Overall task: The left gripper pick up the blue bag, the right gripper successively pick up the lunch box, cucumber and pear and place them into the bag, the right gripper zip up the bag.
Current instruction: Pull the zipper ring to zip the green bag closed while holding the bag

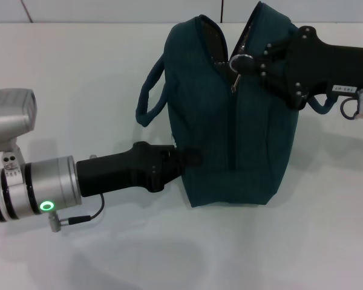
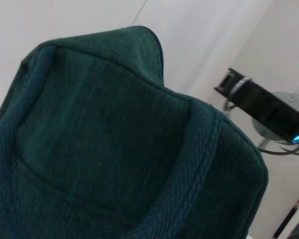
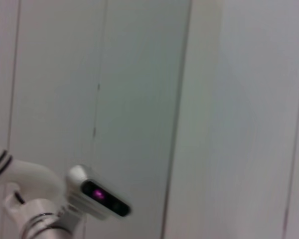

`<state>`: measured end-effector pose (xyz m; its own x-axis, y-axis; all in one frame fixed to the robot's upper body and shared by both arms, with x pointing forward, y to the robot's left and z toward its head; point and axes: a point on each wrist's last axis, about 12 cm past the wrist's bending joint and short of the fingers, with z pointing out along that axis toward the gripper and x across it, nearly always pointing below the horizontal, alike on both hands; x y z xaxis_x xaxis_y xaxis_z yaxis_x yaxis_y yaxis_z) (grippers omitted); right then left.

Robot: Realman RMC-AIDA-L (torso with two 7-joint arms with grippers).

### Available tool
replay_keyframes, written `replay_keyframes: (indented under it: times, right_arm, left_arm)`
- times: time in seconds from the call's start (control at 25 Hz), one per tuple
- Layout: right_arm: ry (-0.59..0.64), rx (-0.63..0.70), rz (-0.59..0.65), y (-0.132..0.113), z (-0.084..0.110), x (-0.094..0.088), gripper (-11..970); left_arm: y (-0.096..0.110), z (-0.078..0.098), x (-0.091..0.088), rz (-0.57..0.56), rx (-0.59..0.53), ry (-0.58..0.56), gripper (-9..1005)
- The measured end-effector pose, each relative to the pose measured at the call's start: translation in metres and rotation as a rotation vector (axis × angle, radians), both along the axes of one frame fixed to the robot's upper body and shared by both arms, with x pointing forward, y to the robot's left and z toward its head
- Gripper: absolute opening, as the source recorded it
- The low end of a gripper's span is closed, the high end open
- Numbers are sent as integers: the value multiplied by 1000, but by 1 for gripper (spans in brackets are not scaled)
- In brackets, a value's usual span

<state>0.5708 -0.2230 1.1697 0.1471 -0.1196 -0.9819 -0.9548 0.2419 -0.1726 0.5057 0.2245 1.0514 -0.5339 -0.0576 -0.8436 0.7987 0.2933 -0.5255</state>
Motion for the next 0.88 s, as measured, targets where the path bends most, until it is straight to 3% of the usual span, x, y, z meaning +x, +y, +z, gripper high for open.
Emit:
replay_keyframes:
  times: [0.64,0.88]
  right_arm:
    - [-16,18,6,4,-1,3,11]
    - [-8,30,52,8,-1,0,11]
  left_arm:
    - [4,2,-10,-11,-53,-22,68]
    - [4,8,-3,5,-84,-15,257]
